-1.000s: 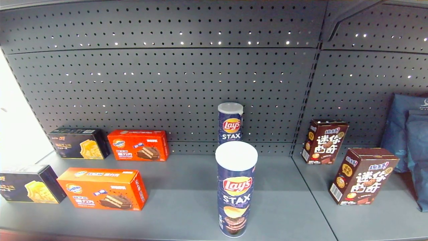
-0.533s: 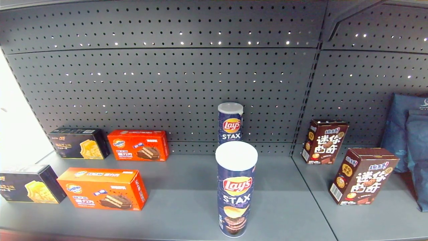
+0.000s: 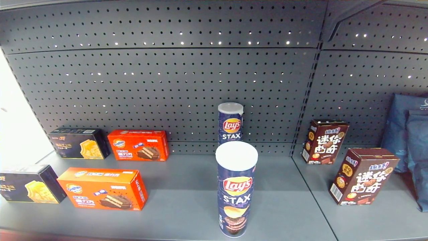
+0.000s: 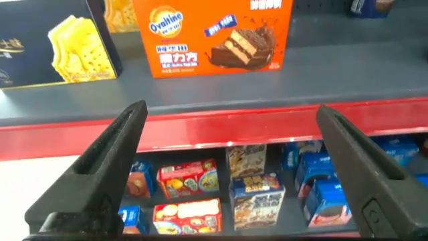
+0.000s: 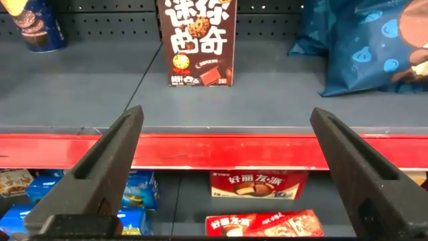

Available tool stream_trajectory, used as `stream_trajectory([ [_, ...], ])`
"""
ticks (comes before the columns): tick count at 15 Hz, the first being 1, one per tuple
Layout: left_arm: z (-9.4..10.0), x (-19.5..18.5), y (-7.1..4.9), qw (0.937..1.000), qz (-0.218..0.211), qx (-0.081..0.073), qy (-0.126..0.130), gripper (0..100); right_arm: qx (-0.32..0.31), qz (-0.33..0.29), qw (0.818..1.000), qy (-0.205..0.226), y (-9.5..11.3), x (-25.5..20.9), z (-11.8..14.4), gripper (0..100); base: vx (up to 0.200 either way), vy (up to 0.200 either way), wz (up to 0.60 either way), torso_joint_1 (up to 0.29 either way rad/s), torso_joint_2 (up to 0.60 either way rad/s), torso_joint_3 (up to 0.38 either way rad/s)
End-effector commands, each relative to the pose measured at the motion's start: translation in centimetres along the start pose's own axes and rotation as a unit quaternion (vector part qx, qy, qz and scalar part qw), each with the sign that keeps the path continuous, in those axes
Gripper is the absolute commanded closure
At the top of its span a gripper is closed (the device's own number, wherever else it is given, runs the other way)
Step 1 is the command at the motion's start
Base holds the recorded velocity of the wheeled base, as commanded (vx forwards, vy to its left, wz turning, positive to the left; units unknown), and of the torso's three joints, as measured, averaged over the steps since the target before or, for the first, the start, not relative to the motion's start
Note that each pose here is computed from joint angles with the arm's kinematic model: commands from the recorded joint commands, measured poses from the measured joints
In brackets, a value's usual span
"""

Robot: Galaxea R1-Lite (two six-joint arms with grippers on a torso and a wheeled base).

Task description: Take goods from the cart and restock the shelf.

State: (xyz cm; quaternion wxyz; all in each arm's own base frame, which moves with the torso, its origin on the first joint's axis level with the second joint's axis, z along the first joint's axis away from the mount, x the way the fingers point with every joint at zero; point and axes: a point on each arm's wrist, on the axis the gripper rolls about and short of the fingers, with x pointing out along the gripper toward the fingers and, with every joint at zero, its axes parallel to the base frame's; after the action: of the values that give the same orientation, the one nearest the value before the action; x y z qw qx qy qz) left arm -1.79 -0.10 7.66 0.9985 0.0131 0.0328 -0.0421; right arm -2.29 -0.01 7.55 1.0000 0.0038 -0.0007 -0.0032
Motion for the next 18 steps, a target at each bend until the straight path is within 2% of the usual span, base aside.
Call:
stream_trajectory([
  [1, -0.14, -0.43, -0.10, 0.9995, 0.008, 0.001, -0.029, 0, 0.000, 0.001, 1.000, 0.001, 0.00, 0.01, 0.00, 0, 0.000, 0.000, 0.00, 0.000, 0.00, 0.000],
  [5, -0.14, -0.42, -0.09, 0.9995, 0.010, -0.002, -0.029, 0, 0.000, 0.000, 1.000, 0.001, 0.00, 0.01, 0.00, 0, 0.000, 0.000, 0.00, 0.000, 0.00, 0.000],
  [7, -0.14, -0.42, 0.03, 0.9989, 0.038, -0.009, -0.028, 0, 0.000, 0.000, 1.000, 0.001, 0.00, 0.01, 0.00, 0, 0.000, 0.000, 0.00, 0.000, 0.00, 0.000],
  [10, -0.14, -0.44, 0.04, 0.9987, 0.040, -0.010, -0.029, 0, 0.000, 0.000, 1.000, 0.001, 0.00, 0.01, 0.00, 0, -0.133, 0.000, 0.00, 0.002, 0.00, 0.002],
  [18, -0.14, -0.43, 0.05, 0.9987, 0.041, -0.013, -0.028, 0, 0.000, 0.001, 1.000, 0.001, 0.01, 0.01, 0.00, 0, 0.000, 0.000, 0.00, 0.000, 0.00, 0.000],
])
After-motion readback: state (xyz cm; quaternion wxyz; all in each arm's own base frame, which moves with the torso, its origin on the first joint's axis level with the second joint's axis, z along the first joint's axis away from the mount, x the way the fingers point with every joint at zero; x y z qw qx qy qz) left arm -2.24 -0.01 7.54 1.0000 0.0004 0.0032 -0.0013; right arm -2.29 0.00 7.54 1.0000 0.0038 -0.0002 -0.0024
